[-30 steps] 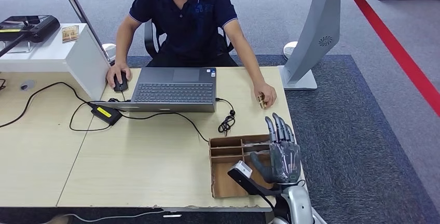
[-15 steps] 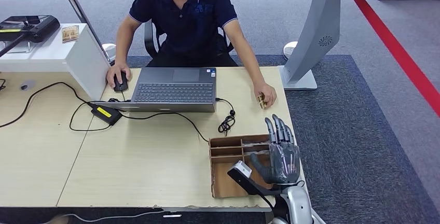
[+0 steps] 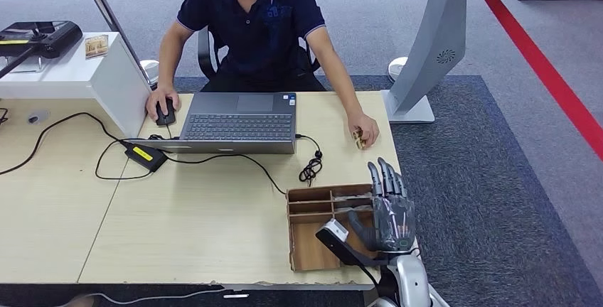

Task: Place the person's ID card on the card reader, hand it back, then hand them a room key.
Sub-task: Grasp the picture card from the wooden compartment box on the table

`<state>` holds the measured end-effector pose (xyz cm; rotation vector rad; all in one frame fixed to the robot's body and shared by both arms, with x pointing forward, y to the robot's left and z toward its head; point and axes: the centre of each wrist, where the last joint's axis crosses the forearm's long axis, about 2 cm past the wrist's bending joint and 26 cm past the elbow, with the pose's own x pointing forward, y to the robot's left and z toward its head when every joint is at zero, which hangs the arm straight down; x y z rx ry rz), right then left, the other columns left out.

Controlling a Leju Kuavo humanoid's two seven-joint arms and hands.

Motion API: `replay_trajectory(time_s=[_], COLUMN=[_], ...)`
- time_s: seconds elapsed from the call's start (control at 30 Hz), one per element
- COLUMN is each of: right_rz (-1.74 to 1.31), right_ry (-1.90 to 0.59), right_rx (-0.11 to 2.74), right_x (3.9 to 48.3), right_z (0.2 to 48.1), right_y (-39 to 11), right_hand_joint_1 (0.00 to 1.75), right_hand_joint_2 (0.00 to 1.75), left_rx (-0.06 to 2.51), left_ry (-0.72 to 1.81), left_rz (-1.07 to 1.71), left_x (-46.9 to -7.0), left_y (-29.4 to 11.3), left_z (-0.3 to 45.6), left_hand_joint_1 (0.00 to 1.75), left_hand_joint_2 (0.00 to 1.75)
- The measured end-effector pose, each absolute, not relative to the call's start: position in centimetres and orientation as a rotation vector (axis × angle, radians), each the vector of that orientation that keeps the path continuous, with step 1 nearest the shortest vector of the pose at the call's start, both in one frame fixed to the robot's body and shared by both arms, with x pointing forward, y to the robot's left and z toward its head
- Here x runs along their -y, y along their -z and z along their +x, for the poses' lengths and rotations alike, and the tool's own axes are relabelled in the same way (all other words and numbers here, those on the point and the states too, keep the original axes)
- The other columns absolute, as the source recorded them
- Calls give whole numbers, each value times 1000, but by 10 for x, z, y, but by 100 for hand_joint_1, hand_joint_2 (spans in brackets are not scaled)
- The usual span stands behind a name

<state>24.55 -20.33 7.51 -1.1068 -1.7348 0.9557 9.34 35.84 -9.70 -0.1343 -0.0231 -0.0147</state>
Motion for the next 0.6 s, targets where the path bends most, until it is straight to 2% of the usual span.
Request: replay_trajectory(time_s=[0.6], right_rz=[-1121], right_ry=[-958], right_rx=[1727], right_x=[207], right_z=[247], right_y=[-75], right_hand_joint_1=[0], right_hand_joint_2=[175], left_rx=[22], left_ry=[17], left_rz=[-131], left_x=[-359], left_y=[97], left_z=[93], left_hand_joint_1=[0], left_hand_joint_2=[0])
